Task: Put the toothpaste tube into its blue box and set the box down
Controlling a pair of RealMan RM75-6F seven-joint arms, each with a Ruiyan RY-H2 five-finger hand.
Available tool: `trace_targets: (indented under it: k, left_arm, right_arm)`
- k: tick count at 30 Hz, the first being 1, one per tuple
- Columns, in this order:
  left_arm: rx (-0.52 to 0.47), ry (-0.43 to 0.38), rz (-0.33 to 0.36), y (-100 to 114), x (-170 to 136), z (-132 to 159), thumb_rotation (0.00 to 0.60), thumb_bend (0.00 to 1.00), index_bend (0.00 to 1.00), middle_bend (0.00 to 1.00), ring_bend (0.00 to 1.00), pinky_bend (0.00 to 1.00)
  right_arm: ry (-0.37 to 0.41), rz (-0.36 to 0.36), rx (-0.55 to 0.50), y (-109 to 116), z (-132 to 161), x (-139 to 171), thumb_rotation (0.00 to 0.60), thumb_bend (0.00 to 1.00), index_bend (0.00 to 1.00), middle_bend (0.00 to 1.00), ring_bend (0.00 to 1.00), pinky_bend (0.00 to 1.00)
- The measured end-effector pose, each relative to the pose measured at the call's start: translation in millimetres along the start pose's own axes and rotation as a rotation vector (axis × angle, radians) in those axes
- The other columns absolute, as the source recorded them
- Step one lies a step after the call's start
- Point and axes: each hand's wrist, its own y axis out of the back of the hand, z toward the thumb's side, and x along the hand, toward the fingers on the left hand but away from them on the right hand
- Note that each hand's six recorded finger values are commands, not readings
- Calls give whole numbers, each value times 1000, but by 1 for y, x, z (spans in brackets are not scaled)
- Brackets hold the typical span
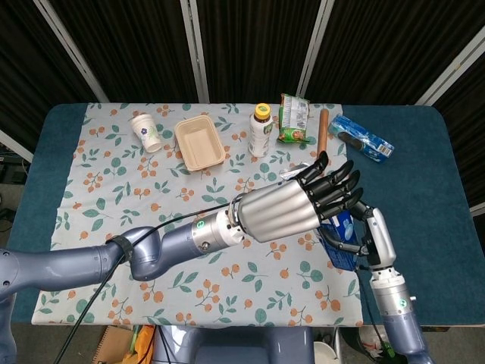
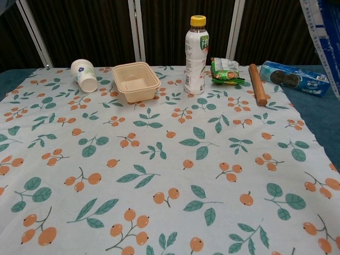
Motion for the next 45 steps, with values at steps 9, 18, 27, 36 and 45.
trace_targets:
  k: [9, 18, 27, 36, 45]
  left_arm:
    - [-38, 54, 40, 16, -23, -14, 600, 0, 148, 159, 141, 276]
    - [-58, 178, 21, 31, -91, -58, 600, 0, 150, 162, 141, 276]
    - [-121, 311, -187, 33, -238, -79, 600, 0, 165, 166, 141, 276]
    - [-186, 513, -340, 51, -376, -79, 600, 0, 167, 166, 141, 276]
    - [-306, 665, -443, 61, -451, -39, 600, 0, 160, 166, 141, 276]
  right_arm:
    - [18, -84, -24, 14, 0, -4, 600, 391, 542, 524, 498, 567]
    - [21, -172, -16, 38, -4, -10, 600, 391, 542, 524, 498, 567]
    - [99, -310, -55, 67, 10, -15, 600, 390, 541, 524, 498, 567]
    - [213, -467, -86, 90, 32, -12, 600, 413, 515, 524, 496, 567]
    - [101, -414, 64, 86, 9, -12, 600, 485, 668, 636, 609, 604]
